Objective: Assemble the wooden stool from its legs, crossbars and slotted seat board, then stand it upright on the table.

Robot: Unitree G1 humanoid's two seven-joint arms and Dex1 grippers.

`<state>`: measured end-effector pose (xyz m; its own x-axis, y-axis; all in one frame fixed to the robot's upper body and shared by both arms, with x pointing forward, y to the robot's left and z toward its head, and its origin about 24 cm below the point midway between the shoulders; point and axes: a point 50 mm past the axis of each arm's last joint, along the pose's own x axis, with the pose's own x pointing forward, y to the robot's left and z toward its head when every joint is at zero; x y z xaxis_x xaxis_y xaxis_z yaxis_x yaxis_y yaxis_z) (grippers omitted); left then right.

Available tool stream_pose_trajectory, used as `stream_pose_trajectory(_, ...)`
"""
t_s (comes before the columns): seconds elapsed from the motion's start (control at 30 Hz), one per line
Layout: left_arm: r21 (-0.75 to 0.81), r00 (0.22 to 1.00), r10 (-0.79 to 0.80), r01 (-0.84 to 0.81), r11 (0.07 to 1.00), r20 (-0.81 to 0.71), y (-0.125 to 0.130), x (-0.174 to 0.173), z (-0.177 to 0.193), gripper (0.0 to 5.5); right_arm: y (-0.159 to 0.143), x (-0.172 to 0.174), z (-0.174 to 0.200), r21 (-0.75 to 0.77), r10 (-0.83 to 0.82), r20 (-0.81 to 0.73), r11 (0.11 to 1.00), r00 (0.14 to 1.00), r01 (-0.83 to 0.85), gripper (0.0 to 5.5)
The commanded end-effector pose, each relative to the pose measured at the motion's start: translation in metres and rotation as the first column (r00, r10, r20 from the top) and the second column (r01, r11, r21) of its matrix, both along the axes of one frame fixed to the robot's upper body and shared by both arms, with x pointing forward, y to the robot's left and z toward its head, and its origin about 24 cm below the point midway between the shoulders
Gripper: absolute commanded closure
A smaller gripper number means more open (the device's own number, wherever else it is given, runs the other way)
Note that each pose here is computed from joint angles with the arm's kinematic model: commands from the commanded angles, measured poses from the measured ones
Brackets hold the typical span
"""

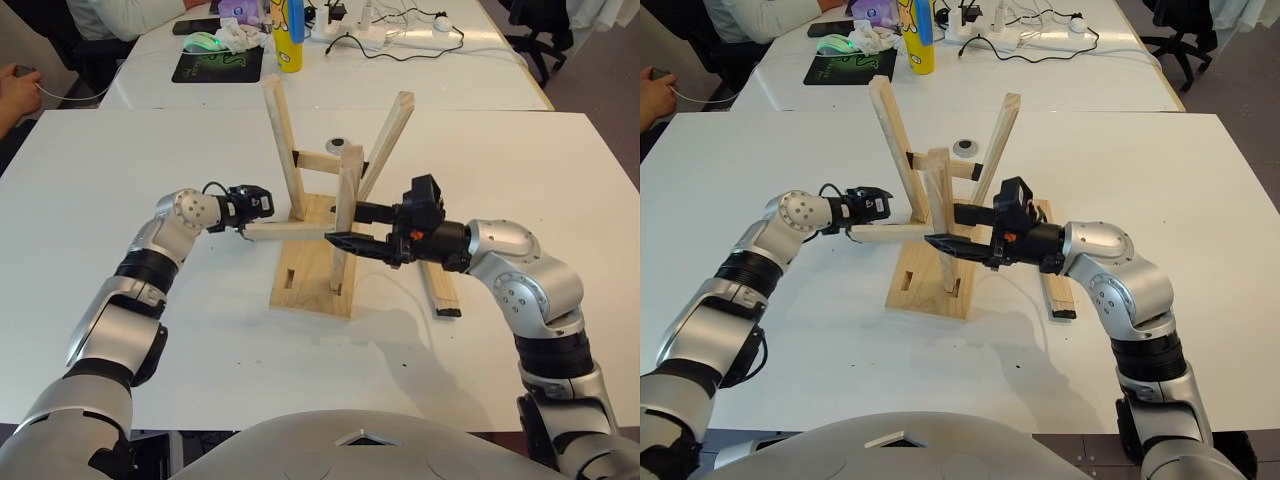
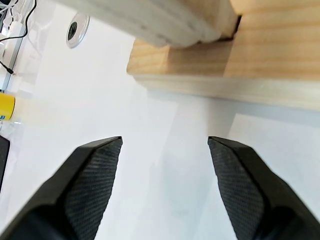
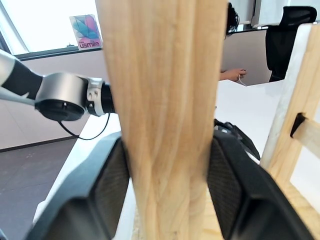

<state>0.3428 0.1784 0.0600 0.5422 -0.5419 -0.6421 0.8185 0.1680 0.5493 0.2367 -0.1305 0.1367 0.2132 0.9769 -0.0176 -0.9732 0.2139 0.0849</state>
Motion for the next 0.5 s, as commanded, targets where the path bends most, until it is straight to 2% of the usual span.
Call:
stream_pose_trajectory(0.03, 0.057, 0.996, 0.020, -0.015, 0.998, -0.088, 0.016, -0.012, -0.018, 2.30, -0.007, -0.003, -0.015, -0.045, -0.024, -0.002, 0.999, 1.000, 0.024, 3.40)
stream_pose_trajectory(0.17, 0.031, 0.996, 0.025, -0.023, 0.999, -0.083, 0.016, -0.013, -0.015, 2.30, -0.012, -0.009, -0.032, -0.075, -0.046, -0.024, 0.996, 0.999, 0.044, 3.41)
stream_pose_trajectory(0.37, 0.006, 0.996, 0.036, -0.036, 0.999, -0.077, 0.017, -0.018, -0.014, 2.30, -0.025, -0.019, -0.030, -0.152, 0.024, -0.026, 0.988, 0.999, -0.027, 3.42)
stream_pose_trajectory(0.43, -0.046, 0.997, 0.048, -0.051, 0.998, -0.063, 0.013, -0.020, -0.009, 2.30, -0.034, -0.022, -0.031, -0.200, 0.044, -0.030, 0.979, 0.999, -0.049, 3.43)
stream_pose_trajectory(0.5, -0.176, 0.993, 0.096, -0.107, 0.979, -0.067, 0.007, -0.022, 0.001, 2.30, -0.041, -0.025, -0.031, -0.227, 0.048, -0.039, 0.972, 0.998, -0.055, 3.44)
